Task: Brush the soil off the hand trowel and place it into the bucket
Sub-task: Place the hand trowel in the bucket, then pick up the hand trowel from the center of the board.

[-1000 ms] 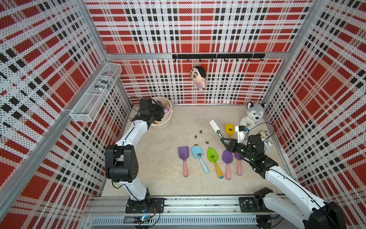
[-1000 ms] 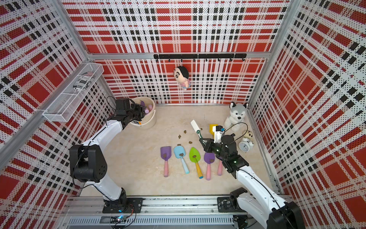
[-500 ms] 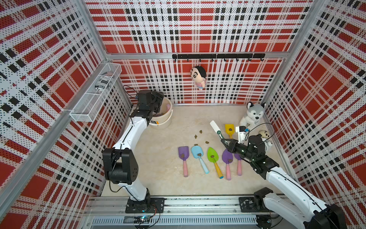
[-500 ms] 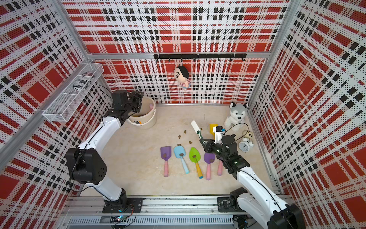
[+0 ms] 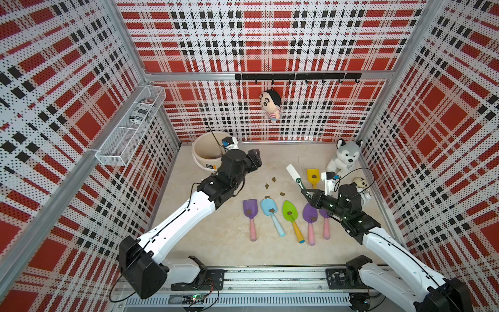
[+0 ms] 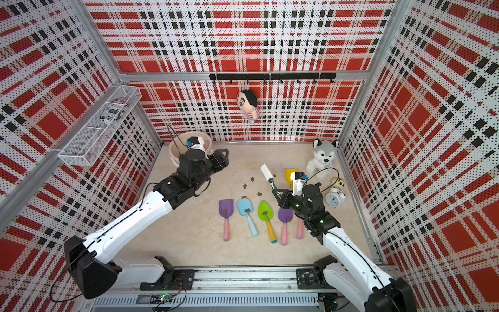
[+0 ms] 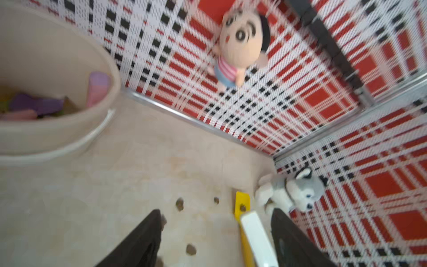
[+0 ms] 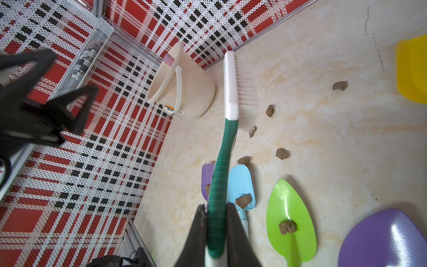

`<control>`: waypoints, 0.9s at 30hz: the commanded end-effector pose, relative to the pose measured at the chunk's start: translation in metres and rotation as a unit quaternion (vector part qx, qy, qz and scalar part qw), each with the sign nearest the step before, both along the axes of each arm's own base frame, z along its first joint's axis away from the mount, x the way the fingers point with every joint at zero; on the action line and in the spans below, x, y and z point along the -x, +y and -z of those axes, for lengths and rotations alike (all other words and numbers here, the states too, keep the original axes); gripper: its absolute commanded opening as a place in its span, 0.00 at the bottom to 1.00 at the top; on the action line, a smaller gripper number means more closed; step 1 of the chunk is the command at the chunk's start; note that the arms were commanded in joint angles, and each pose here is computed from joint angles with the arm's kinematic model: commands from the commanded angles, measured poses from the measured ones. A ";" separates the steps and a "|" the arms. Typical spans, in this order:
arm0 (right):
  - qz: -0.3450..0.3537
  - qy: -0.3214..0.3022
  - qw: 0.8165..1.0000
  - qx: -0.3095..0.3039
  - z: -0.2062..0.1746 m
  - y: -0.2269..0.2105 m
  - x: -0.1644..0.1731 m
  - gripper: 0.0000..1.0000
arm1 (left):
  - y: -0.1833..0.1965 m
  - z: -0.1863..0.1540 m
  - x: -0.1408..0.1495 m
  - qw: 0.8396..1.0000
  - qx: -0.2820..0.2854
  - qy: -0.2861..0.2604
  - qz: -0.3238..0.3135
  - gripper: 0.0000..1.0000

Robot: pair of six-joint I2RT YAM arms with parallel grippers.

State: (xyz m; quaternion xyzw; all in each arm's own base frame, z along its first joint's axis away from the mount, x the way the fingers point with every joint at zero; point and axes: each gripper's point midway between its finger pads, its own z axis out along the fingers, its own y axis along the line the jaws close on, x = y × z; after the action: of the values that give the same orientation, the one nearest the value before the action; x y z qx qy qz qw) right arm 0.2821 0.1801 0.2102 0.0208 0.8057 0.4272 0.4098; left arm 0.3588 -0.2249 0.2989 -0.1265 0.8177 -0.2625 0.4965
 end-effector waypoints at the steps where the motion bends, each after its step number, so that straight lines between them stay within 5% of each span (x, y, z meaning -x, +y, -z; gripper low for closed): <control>1: -0.001 -0.015 1.000 -0.003 -0.006 0.001 -0.002 0.00 | -0.005 0.057 0.037 0.997 -0.054 0.053 0.003 0.76; 15: -0.004 -0.006 1.000 0.006 0.007 0.000 0.002 0.00 | -0.004 0.223 0.145 0.965 -0.046 0.257 0.018 0.66; 27: -0.001 -0.007 1.000 0.018 0.012 -0.004 0.004 0.00 | -0.001 0.282 0.172 0.937 -0.112 0.331 0.018 0.58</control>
State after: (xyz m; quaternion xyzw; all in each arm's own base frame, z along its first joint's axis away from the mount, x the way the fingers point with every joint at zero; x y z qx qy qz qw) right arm 0.2778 0.1779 0.1915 0.0194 0.8175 0.4156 0.3982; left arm 0.1909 -0.2275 0.0247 -0.1287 0.9586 -0.1324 0.2168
